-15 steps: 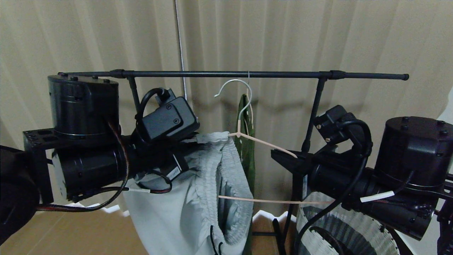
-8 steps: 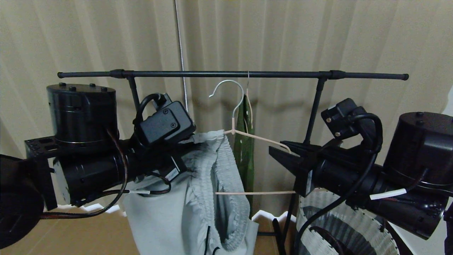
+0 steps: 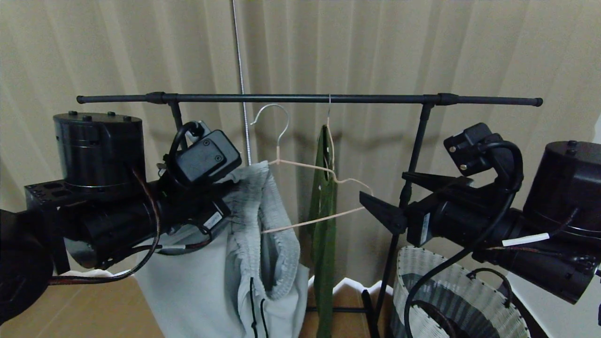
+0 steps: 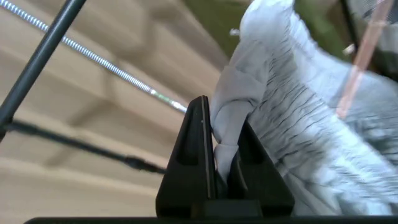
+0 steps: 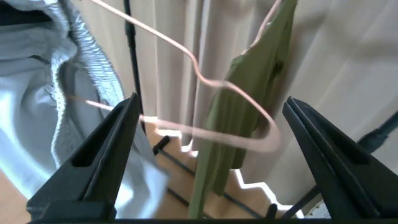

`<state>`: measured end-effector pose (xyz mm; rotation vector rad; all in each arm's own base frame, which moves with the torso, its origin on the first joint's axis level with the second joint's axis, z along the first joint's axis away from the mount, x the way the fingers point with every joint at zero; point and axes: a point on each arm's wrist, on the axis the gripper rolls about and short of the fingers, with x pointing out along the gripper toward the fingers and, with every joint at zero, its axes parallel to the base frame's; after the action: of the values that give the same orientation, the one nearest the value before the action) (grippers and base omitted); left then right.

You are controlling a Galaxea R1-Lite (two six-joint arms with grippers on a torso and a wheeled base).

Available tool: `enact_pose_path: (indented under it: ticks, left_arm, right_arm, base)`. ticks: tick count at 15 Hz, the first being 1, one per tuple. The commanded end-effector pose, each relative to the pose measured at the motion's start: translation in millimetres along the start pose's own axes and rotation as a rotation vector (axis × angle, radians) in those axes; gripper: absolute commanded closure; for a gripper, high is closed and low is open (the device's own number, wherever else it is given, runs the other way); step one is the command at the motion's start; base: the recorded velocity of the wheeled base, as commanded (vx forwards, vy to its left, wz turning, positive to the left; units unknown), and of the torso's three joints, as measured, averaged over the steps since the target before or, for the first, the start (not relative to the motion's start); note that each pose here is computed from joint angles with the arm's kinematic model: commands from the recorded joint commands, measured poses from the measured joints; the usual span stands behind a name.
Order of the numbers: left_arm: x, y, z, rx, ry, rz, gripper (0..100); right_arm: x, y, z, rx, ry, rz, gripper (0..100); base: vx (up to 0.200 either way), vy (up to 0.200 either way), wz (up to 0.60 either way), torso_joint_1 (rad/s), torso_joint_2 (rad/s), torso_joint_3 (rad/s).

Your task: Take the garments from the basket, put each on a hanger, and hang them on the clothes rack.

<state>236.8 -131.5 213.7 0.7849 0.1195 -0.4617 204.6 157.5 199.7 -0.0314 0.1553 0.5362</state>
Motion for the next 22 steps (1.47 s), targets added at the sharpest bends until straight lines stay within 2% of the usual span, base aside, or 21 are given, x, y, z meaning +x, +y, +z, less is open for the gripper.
enact_pose_path:
  ticks: [1, 3, 7, 9, 11, 14, 16, 17, 18, 22]
  left_arm:
    - [-1, 4.5, -6, -0.009, 0.041, 0.041, 100]
    - [-1, 6.2, -7, -0.018, 0.057, 0.061, 100]
    - [-2, 9.1, -3, -0.150, 0.011, 0.097, 100]
    - [-5, 12.3, -3, -0.195, 0.018, 0.128, 100]
    - [-5, 12.4, -4, -0.218, 0.041, 0.160, 100]
    - [-4, 7.3, -6, -0.219, 0.048, 0.142, 100]
    - [-4, 9.9, -2, -0.238, 0.012, 0.161, 100]
    - [-5, 7.8, 6, -0.284, -0.042, 0.166, 100]
    - [-5, 5.1, 9, -0.309, -0.070, 0.158, 100]
    - [-13, 1.4, 18, -0.312, -0.155, 0.072, 100]
  right_arm:
    - [-7, -4.7, 0.2, -0.008, -0.007, -0.013, 0]
    - [-9, -5.2, -7.6, -0.016, 0.019, -0.014, 0]
    - [-14, -6.1, -24.7, -0.042, 0.078, -0.010, 0]
    - [-15, -6.4, -27.7, -0.046, 0.080, -0.010, 0]
    - [-16, -6.0, -28.4, -0.049, 0.069, -0.006, 0]
    - [-18, -4.4, -35.1, -0.055, 0.094, 0.009, 0]
    - [-17, 0.0, -37.3, -0.058, 0.103, 0.028, 0]
    - [-16, 6.8, -39.3, -0.062, 0.111, 0.058, 0]
    - [-14, 12.0, -41.1, -0.064, 0.117, 0.080, 0]
    - [8, 22.9, -45.8, -0.069, 0.086, 0.107, 0]
  base:
    - [0.000, 0.000, 0.00, 0.000, 0.00, 0.000]
    - [0.000, 0.000, 0.00, 0.000, 0.00, 0.000]
    - [0.000, 0.000, 0.00, 0.000, 0.00, 0.000]
    - [0.000, 0.000, 0.00, 0.000, 0.00, 0.000]
    - [0.000, 0.000, 0.00, 0.000, 0.00, 0.000]
    - [0.000, 0.000, 0.00, 0.000, 0.00, 0.000]
    - [0.000, 0.000, 0.00, 0.000, 0.00, 0.000]
    - [0.000, 0.000, 0.00, 0.000, 0.00, 0.000]
    - [0.000, 0.000, 0.00, 0.000, 0.00, 0.000]
    - [0.000, 0.000, 0.00, 0.000, 0.00, 0.000]
